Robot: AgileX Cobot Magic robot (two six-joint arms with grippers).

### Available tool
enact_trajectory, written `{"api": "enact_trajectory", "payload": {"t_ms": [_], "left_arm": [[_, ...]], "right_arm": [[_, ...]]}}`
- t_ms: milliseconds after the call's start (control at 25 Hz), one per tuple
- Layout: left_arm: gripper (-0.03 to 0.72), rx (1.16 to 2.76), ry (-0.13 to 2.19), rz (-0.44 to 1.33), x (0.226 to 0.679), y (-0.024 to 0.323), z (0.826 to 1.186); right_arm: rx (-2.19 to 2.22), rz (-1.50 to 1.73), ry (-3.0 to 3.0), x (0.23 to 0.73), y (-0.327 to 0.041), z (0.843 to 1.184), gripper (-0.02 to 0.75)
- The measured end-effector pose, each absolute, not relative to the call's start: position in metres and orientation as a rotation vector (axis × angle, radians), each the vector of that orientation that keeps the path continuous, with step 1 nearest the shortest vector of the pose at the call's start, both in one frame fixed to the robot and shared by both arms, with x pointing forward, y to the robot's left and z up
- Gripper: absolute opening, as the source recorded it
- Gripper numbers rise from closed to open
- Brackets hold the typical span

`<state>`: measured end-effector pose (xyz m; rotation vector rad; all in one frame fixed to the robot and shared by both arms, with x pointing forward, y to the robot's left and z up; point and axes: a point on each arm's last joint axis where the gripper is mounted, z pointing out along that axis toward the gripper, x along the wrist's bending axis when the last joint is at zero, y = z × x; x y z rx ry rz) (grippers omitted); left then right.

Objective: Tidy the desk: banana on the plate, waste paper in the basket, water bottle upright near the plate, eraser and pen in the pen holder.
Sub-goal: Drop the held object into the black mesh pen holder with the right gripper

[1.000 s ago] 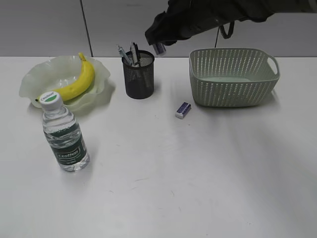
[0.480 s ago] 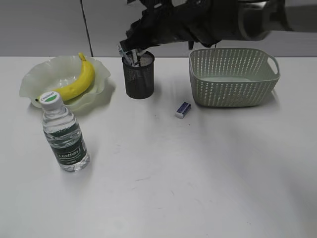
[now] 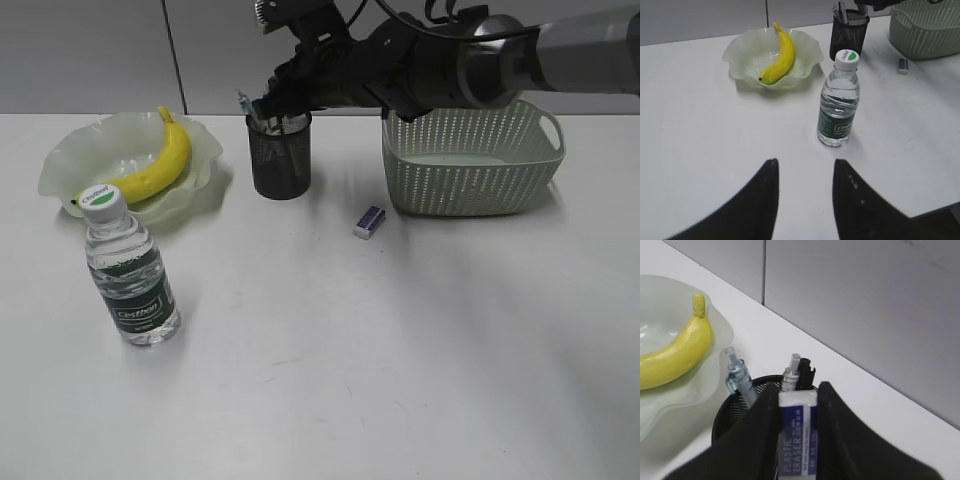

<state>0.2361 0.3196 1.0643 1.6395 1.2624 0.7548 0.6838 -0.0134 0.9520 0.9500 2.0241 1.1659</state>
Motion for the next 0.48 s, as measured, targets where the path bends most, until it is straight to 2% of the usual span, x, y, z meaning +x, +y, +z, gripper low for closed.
{"api": "enact_trajectory", "payload": {"t_ms": [160, 240, 400, 480], "left_arm": [[0.273, 1.639, 1.262, 0.755, 0.2361, 0.3196, 1.0643], [0.273, 1.639, 1.262, 0.755, 0.2361, 0.3196, 1.0643], [0.273, 1.639, 1.262, 0.755, 0.2361, 0.3196, 1.0643], [0.273, 1.639, 1.262, 0.755, 0.2361, 0.3196, 1.0643]], "right_arm": [[0.958, 1.172, 2.039, 0.6829, -0.0127, 0.9511, 0.197], [0.965, 1.177, 2.054, 0.6820, -0.0120, 0.9503, 0.240], [0.967, 1.183, 2.085, 0.6802, -0.0106, 0.9489, 0.378], [0.960, 1.181, 2.093, 0.6798, -0.0104, 0.9485, 0.405]]}}
